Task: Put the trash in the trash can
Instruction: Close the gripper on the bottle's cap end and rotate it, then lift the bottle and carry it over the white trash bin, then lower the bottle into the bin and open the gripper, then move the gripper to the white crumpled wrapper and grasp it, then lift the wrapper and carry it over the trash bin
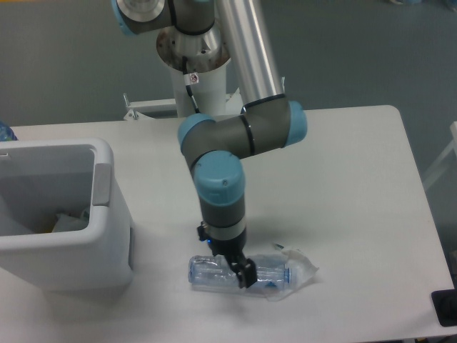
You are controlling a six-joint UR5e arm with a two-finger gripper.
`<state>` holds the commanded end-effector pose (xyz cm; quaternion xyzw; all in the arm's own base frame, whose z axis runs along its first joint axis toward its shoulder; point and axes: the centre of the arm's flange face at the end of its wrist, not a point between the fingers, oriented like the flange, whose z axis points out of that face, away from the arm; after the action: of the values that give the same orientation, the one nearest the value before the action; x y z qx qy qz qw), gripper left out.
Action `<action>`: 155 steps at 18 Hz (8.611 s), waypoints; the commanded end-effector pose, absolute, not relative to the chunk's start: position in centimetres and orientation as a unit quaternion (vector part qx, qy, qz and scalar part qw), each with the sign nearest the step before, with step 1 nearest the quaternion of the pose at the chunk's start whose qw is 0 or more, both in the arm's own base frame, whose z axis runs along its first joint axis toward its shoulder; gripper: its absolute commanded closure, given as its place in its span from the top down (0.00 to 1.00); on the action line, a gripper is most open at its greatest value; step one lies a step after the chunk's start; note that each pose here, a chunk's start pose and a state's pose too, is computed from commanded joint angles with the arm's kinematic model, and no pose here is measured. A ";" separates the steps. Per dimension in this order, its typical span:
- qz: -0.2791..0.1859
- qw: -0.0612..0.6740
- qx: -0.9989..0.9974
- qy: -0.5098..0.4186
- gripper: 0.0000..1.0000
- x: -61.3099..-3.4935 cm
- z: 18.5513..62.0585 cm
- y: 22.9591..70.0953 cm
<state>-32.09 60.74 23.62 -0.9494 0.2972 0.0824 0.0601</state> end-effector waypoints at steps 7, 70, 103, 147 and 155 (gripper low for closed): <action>0.064 0.046 -0.947 0.312 1.00 -31.3 20.7 61.2; -0.163 0.541 -0.813 0.139 0.28 -19.0 63.0 64.1; -0.060 0.338 -0.939 -0.034 1.00 -40.1 34.4 48.3; -0.158 0.396 -0.901 -0.072 0.00 -40.5 44.1 51.8; -0.223 0.479 -0.849 -0.024 0.00 -34.5 53.3 55.0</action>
<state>-34.49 55.00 53.29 -0.8489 -0.0243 -0.2227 0.4788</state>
